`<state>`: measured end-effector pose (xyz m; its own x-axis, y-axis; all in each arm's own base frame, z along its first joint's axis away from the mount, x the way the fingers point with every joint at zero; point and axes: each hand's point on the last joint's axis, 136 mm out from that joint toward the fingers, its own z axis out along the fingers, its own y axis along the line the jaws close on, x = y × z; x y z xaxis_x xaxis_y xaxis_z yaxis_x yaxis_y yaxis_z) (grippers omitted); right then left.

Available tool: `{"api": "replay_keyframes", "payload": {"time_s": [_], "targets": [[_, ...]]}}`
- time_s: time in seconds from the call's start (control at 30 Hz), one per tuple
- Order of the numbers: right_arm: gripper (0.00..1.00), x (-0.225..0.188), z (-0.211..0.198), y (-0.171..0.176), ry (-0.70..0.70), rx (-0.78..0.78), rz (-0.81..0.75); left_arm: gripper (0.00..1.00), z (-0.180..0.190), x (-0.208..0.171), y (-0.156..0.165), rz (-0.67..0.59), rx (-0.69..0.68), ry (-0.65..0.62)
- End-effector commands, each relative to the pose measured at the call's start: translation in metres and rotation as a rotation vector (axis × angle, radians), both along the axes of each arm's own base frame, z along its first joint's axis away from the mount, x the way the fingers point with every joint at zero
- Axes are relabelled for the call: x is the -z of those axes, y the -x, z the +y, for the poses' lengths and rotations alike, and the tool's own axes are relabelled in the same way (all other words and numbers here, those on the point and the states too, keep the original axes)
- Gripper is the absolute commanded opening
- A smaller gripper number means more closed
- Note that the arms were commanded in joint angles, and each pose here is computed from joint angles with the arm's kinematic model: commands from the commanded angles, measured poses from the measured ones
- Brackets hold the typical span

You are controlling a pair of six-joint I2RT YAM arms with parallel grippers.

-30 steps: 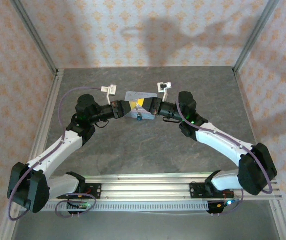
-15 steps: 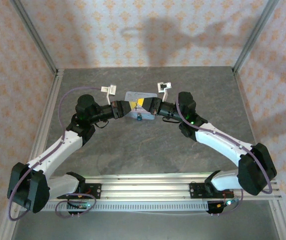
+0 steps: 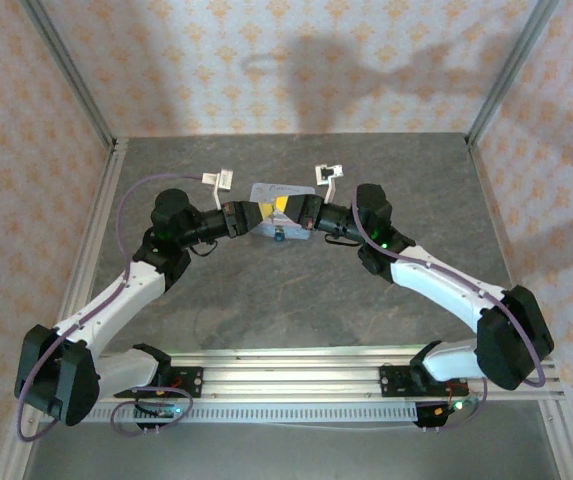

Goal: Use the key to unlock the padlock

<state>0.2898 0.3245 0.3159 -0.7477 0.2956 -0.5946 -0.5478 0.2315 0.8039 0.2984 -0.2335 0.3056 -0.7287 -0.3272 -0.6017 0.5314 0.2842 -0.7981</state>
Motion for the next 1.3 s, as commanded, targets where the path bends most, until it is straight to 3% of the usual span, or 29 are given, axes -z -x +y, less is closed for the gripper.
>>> {"api": "replay_keyframes", "payload": {"time_s": [0.0,0.43,0.67,0.9,0.93,1.13,1.27], "targets": [[0.00,-0.005,0.004,-0.001,-0.020,0.004,-0.024,0.18,-0.001,-0.026,0.004,-0.087,0.022,0.023],[0.00,-0.005,0.007,0.001,-0.022,-0.004,-0.024,0.19,-0.001,-0.024,0.004,-0.084,0.023,0.021],[0.00,-0.003,0.004,0.000,-0.019,0.013,-0.024,0.00,0.000,-0.025,0.005,-0.090,0.019,0.019],[0.00,0.000,-0.001,-0.003,0.009,0.056,-0.013,0.00,0.006,-0.016,0.007,-0.101,-0.012,-0.054],[0.04,0.001,-0.003,-0.004,0.019,0.067,-0.009,0.00,0.009,-0.013,0.008,-0.106,-0.022,-0.081],[0.52,0.006,-0.014,-0.005,0.100,0.121,-0.011,0.00,0.032,0.005,0.014,-0.136,-0.089,-0.251],[0.64,0.018,-0.020,-0.011,0.155,0.175,0.025,0.00,0.044,0.013,0.016,-0.138,-0.112,-0.320]]}}
